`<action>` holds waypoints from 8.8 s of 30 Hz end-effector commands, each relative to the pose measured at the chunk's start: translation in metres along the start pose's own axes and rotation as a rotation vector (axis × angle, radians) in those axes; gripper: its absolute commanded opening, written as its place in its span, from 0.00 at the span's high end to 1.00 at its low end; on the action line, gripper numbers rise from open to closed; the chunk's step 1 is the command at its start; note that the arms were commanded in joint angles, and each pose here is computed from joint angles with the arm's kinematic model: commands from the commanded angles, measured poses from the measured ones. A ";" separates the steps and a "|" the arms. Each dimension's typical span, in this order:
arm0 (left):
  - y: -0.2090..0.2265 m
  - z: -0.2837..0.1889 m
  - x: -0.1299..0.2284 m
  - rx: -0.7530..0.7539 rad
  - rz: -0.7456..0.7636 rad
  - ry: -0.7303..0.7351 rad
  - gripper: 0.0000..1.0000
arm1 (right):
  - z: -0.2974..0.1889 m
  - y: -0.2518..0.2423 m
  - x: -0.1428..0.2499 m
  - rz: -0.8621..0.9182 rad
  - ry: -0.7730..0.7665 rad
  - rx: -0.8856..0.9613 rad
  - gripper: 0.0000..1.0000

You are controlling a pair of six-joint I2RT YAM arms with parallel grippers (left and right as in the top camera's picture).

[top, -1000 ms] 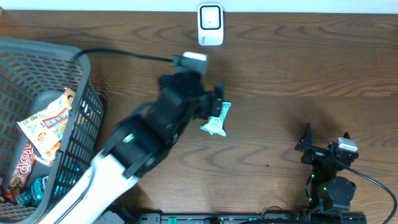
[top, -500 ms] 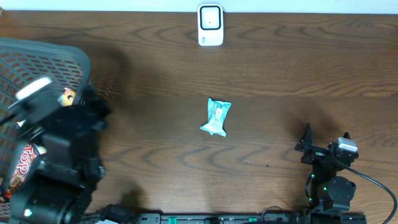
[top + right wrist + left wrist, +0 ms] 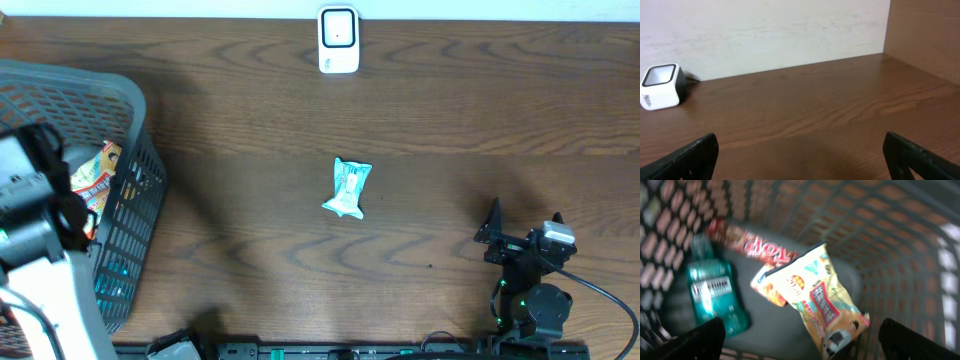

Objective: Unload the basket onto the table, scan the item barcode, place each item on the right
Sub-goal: 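Reach the left gripper into the basket and grasp the cream snack bag, then carry the snack bag with the left gripper to the scanner, then place the snack bag beside the wipes and withdraw left gripper, then grasp the Listerine Cool Mint bottle in the basket with the left gripper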

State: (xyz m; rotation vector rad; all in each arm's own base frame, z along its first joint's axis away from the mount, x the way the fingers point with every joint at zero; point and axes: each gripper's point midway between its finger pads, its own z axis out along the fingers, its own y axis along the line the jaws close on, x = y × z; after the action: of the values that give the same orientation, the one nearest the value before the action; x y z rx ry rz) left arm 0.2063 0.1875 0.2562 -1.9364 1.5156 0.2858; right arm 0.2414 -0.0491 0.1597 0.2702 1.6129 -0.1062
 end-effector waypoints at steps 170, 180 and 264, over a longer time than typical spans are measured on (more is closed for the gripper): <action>0.037 -0.184 0.537 1.239 1.925 0.874 0.02 | 0.000 -0.004 0.000 0.015 -0.001 0.019 0.01; -0.046 -0.252 0.390 1.351 1.679 0.392 0.02 | 0.000 -0.004 0.000 0.015 -0.001 0.019 0.01; 0.155 0.174 0.109 -0.441 0.002 0.549 0.70 | 0.000 -0.004 0.000 0.015 -0.001 0.019 0.01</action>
State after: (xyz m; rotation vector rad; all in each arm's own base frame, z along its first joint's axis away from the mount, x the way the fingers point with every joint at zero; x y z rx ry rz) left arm 0.1247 0.2162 0.0246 -2.5093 1.7830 0.2901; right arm 0.2414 -0.0490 0.1597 0.2699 1.6129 -0.1059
